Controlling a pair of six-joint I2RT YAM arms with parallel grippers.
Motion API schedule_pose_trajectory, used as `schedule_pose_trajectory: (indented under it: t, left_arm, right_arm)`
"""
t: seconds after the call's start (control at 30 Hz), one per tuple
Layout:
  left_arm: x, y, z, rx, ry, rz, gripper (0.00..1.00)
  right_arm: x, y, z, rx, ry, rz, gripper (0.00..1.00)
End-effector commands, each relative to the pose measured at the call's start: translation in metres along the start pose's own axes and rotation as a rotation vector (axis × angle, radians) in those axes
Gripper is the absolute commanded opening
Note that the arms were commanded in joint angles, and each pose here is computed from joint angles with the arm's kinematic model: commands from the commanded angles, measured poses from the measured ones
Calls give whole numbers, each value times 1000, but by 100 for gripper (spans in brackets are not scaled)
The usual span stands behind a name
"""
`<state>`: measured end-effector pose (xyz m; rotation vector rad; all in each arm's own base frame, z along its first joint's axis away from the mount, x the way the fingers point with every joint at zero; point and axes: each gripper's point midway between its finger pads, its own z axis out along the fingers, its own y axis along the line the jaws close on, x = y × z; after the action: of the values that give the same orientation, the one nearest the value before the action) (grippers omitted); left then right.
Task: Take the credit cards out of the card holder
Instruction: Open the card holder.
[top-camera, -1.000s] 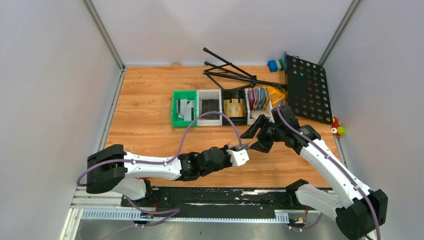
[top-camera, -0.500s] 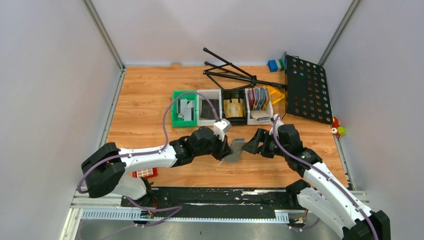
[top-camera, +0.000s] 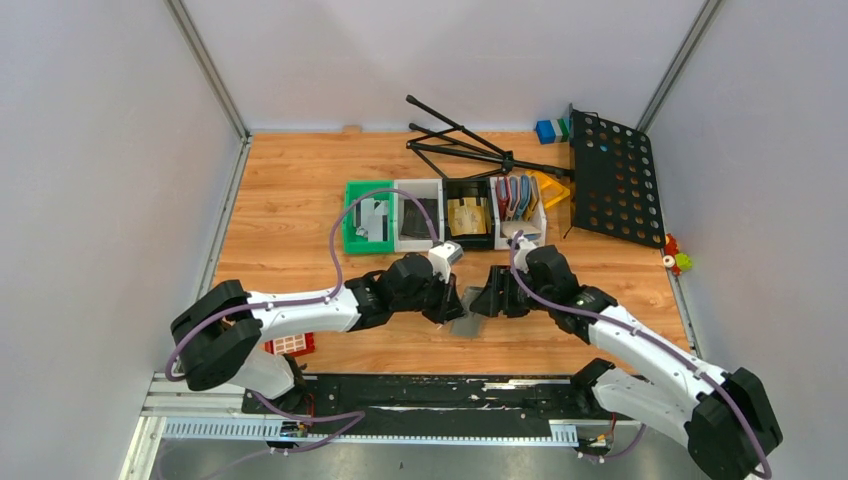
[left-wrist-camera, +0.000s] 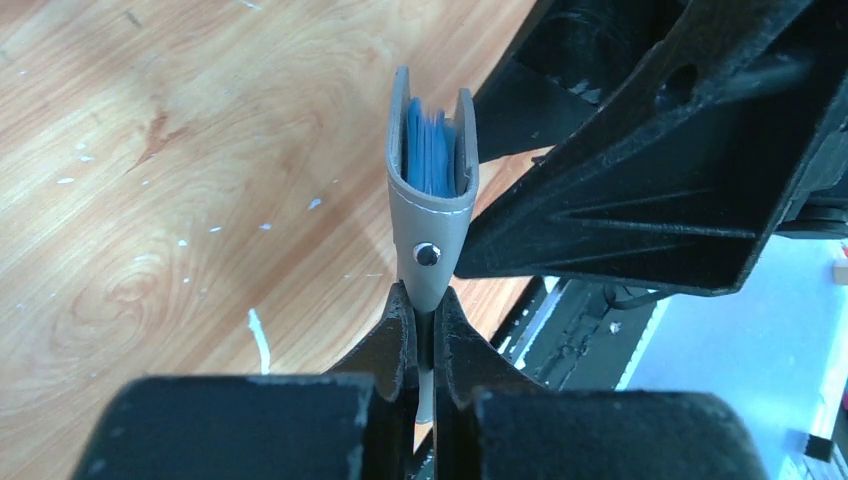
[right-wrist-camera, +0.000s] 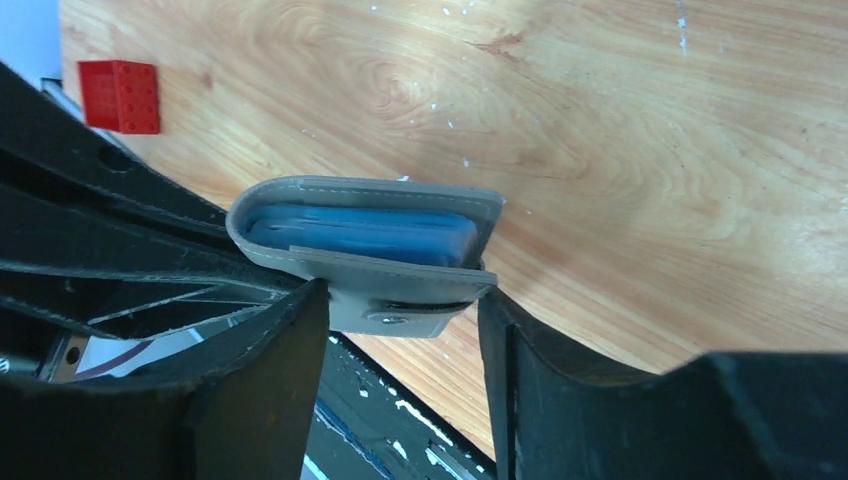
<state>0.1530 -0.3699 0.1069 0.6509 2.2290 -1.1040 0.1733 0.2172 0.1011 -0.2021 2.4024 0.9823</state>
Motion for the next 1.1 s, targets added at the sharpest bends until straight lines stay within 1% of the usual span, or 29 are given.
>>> schedule_pose_trajectory:
  t: [0.0, 0.1, 0.37, 0.47, 0.57, 0.67, 0.73, 0.87, 1.07]
  left_arm:
    - [-29, -16, -3, 32, -81, 16, 0]
    - [-30, -11, -6, 4, -91, 30, 0]
    - [-33, -4, -16, -27, -133, 63, 0]
    - [-31, 1, -20, -48, -140, 73, 0]
    - [-31, 13, -25, -118, -137, 86, 0]
    - [-30, 16, -30, -139, -124, 103, 0]
    - [-28, 17, -31, -145, -114, 102, 0]
    - [-29, 14, -30, -128, -115, 96, 0]
    - [-31, 8, -29, -104, -117, 84, 0]
  right_arm:
    - [-19, -12, 4, 124, -31, -15, 53]
    - [-12, -30, 7, 203, -5, -1, 52]
    - [11, -39, 24, 208, 118, 16, 51]
    - [14, -38, 27, 194, 134, 16, 51]
    - [16, -45, 27, 227, 152, 9, 48]
    - [18, -49, 26, 249, 159, 5, 47]
    - [15, -41, 25, 211, 140, -3, 47]
    - [0, -5, 19, 36, 73, -42, 49]
    - [-20, 42, -1, -157, -12, -72, 59]
